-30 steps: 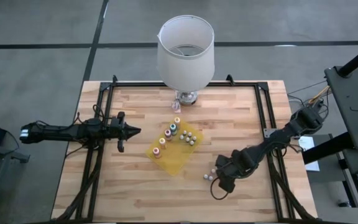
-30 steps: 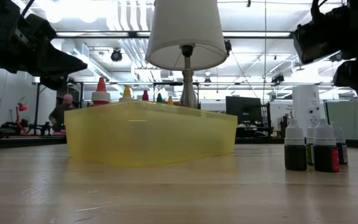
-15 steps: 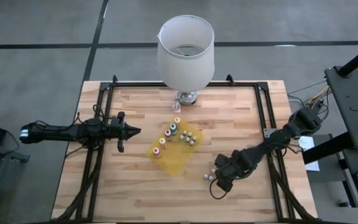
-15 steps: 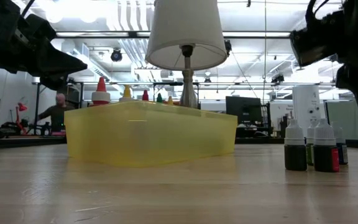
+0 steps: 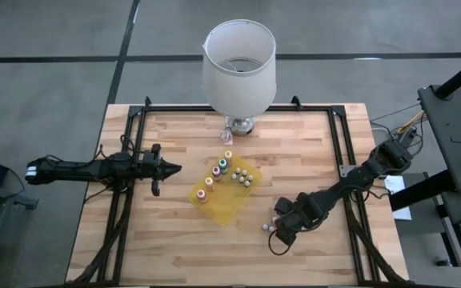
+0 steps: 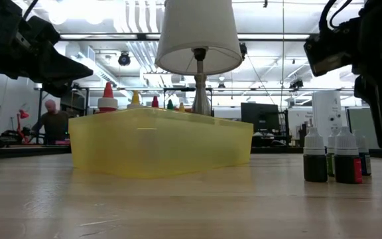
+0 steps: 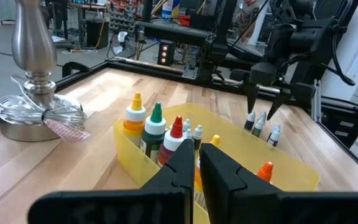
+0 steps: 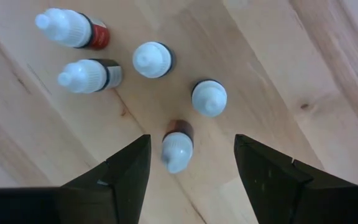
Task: Pick & Place food coloring
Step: Put the small orange food coloring bottle into the yellow bin
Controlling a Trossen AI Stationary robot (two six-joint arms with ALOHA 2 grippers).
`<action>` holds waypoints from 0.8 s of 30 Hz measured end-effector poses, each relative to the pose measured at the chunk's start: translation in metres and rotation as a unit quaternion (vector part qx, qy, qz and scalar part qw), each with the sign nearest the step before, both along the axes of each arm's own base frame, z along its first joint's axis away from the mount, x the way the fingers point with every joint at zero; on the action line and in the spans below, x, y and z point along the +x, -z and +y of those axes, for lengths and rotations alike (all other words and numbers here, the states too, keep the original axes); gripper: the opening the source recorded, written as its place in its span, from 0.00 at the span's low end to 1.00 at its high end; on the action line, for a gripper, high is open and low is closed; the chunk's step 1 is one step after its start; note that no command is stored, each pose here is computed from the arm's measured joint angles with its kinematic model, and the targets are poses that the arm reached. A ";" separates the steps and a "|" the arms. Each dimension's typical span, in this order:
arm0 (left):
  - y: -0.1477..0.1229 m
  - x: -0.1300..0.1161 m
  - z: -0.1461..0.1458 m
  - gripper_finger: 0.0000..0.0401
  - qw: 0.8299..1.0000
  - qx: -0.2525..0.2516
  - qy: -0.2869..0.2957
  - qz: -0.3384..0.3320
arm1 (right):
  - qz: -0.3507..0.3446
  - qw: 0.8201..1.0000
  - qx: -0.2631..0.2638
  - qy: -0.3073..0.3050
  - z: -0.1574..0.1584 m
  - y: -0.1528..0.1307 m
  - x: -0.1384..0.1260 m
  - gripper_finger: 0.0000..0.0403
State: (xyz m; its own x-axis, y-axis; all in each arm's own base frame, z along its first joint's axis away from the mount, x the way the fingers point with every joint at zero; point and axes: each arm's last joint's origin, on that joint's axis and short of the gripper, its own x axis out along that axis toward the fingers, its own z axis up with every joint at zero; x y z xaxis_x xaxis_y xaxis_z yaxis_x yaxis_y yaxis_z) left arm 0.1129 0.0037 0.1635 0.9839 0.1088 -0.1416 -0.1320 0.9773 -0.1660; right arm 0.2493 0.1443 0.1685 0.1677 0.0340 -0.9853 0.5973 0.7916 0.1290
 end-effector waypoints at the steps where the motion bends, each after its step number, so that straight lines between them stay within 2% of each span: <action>1: 0.000 0.000 0.000 0.00 1.000 0.000 0.000 0.000 | 0.001 1.000 0.000 0.000 0.000 0.000 0.000 0.54; 24: 0.000 0.000 0.000 0.00 1.000 0.000 0.000 0.001 | 0.007 1.000 0.002 0.025 -0.001 0.003 -0.002 0.54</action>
State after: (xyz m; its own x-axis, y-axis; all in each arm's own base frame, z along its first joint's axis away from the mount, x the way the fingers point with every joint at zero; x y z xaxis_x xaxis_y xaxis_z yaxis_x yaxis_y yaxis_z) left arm 0.1129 0.0037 0.1633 0.9837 0.1089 -0.1429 -0.1323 0.9773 -0.1657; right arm 0.2475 0.1430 0.1654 0.1553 0.0300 -0.9874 0.6384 0.7598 0.1235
